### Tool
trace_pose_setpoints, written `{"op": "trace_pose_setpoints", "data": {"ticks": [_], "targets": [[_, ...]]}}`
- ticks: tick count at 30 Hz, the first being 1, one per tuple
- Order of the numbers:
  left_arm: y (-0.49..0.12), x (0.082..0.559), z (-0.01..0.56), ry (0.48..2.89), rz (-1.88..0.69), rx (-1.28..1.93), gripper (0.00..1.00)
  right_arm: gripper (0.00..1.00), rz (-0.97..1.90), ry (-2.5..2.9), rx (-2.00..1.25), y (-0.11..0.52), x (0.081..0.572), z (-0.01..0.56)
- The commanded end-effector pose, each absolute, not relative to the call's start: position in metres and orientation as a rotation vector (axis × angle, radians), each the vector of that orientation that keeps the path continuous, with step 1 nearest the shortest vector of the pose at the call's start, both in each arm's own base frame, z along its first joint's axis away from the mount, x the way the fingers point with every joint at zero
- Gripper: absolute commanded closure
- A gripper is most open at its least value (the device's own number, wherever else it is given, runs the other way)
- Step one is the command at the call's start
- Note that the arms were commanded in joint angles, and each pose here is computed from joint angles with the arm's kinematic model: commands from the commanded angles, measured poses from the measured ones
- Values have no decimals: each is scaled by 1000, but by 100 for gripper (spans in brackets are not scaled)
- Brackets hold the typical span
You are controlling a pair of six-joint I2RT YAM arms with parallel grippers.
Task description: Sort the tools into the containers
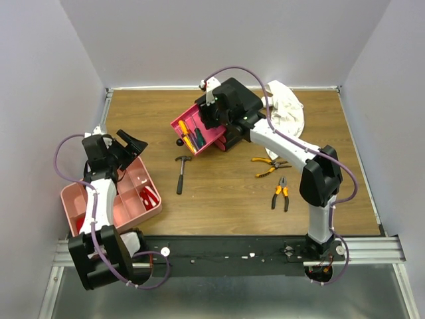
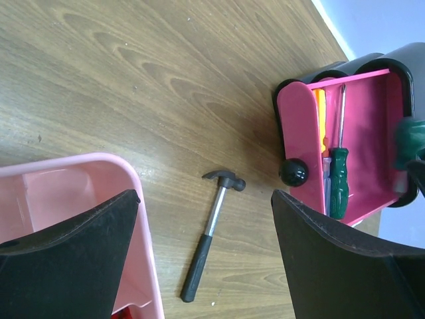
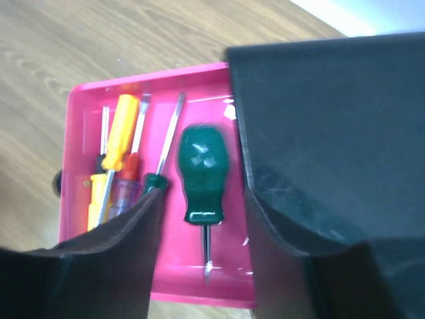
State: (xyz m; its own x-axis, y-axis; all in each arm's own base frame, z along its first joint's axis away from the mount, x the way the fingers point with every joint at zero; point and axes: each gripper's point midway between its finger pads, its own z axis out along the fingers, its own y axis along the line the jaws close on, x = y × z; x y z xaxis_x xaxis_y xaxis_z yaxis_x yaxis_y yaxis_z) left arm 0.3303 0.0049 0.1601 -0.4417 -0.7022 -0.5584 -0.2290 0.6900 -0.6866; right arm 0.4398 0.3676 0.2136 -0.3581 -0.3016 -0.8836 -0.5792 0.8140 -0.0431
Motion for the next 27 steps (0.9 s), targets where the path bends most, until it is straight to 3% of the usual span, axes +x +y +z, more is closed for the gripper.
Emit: {"op": "trace_pose_setpoints", "data": {"ticks": [1,4,12,22,25,27], "targets": [[1,345,178,1975,-689,-638,8,22,345,1968,-643,367,436,224],[-1,353,181,1978,-693,-615,8,15,362,1939,-641,364,431,240],[-51,364,168,2110,-686,-356,10,11,283,1830,-473,305,456,303],[-80,396,168,2179,-596,-7,20,9,265,1861,-467,223,510,292],[-92,405,187,2177,-581,139,32,9,279,1856,-489,220,511,291],[-96,411,209,2138,-572,257,48,11,303,1860,-472,219,510,293]]}}
